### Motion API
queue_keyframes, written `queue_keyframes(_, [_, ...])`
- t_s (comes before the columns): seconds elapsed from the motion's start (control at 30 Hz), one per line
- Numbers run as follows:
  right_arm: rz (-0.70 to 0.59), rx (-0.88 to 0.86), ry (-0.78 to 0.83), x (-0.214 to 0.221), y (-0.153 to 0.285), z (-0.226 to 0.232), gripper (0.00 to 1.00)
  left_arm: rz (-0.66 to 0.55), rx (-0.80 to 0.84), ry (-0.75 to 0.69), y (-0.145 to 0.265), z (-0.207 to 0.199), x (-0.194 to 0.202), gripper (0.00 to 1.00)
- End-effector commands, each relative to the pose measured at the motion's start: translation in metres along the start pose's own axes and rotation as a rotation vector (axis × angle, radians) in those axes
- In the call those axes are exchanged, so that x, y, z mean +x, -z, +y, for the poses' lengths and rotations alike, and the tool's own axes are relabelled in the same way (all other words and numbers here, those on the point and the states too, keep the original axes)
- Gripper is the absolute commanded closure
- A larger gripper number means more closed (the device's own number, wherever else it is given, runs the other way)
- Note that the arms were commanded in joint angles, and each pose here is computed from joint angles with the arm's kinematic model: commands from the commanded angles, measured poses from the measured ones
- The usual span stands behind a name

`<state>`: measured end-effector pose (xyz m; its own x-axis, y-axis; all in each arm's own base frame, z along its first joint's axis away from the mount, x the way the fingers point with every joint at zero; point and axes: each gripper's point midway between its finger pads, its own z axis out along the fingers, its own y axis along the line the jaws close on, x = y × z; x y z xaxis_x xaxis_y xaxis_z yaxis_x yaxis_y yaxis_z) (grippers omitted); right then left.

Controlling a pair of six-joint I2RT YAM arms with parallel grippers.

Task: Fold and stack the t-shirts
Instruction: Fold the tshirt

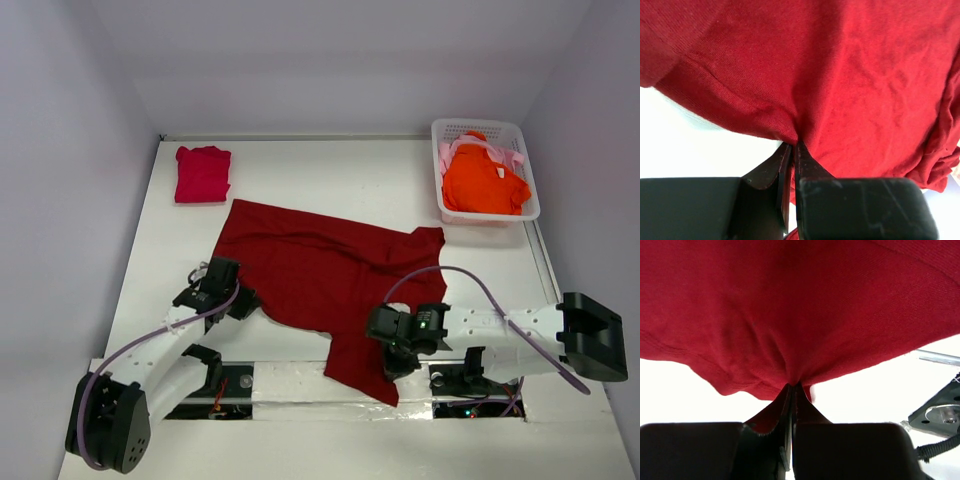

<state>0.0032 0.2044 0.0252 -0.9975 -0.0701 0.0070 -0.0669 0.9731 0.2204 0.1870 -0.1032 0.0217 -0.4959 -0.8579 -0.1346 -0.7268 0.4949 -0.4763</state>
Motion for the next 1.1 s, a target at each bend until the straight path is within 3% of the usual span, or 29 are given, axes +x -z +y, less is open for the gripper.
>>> queue_keyframes(0.0, [-0.065,-0.021,-0.004,-0.012,0.015,0.012,1.00,-0.026,0.016,-0.017,0.005,-0.005,-0.005,1.00])
queue_keyframes(0.5, [-0.276,-0.002,-0.087,-0.049,0.066,0.004,1.00,-0.066,0.055,-0.045,0.013,-0.023,-0.015,1.00])
queue_keyframes(1.07, [-0.528,0.031,-0.186,-0.109,0.123,-0.003,1.00,-0.136,0.117,-0.176,0.024,-0.065,-0.034,1.00])
